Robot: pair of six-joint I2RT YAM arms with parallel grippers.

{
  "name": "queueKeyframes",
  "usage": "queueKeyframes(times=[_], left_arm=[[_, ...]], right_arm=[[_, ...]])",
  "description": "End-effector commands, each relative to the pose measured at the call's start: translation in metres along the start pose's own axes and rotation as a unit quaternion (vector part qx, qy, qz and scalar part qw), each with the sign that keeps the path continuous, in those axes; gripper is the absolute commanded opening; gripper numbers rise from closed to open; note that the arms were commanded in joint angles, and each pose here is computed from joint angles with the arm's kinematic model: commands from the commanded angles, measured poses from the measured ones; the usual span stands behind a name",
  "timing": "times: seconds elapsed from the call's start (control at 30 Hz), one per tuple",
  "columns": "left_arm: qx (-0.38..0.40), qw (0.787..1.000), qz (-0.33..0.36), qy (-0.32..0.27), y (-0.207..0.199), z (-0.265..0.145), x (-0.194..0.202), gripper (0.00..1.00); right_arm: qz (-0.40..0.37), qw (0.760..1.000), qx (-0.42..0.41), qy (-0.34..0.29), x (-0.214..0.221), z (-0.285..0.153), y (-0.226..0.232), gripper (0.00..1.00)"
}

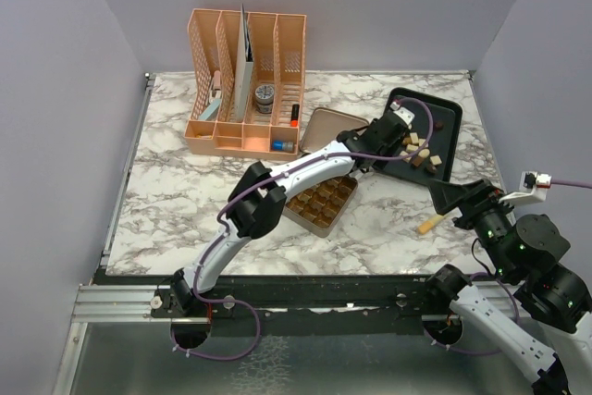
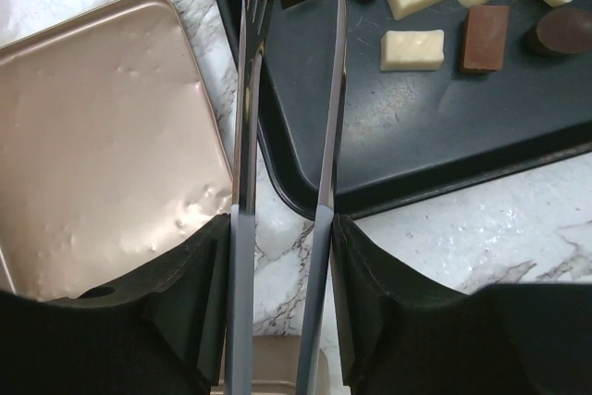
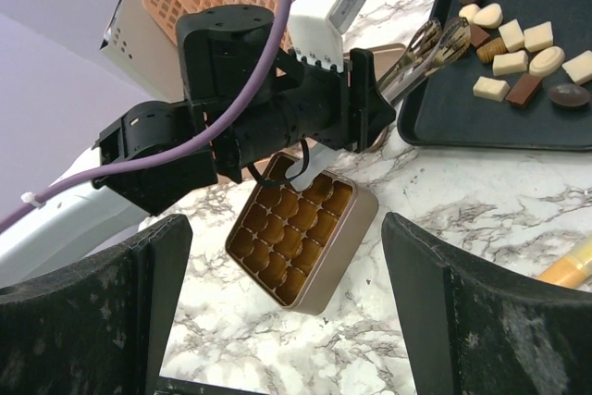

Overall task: Pack the chocolate
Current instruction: Pick up the fake chocolate from the plate.

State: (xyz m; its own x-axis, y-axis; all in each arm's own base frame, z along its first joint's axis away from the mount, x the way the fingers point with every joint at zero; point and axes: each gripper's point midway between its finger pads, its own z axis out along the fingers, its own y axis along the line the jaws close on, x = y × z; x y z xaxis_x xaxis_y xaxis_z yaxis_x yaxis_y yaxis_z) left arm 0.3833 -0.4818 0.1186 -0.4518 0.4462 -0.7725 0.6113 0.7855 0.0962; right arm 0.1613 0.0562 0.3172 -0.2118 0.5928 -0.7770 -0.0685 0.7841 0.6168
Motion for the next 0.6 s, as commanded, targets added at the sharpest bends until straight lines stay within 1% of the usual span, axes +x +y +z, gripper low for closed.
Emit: queueKeyframes(times=[0.0, 0.37, 0.43, 0.57], left_arm=[[-0.028, 0.999, 0.008, -0.019, 0.005, 0.010, -0.009, 0.48], [-0.020, 0.999, 0.012, -0.023, -0.002, 0.025, -0.007, 0.48], [-0.018, 0.999, 0.013, -0.024, -0.003, 0.026, -0.008, 0.47], [-0.019, 0.999, 0.017, -0.020, -0.003, 0.030, -0.004, 0.42]], right_arm=[[0.005, 1.000, 0.000, -0.013, -0.008, -0.005, 0.000, 0.88], [0.004, 1.000, 0.004, -0.014, -0.009, -0.004, -0.001, 0.88], [0.004, 1.000, 0.003, -0.014, -0.008, -0.005, -0.001, 0.88], [0.005, 1.000, 0.005, -0.014, -0.008, -0.004, -0.002, 0.88]])
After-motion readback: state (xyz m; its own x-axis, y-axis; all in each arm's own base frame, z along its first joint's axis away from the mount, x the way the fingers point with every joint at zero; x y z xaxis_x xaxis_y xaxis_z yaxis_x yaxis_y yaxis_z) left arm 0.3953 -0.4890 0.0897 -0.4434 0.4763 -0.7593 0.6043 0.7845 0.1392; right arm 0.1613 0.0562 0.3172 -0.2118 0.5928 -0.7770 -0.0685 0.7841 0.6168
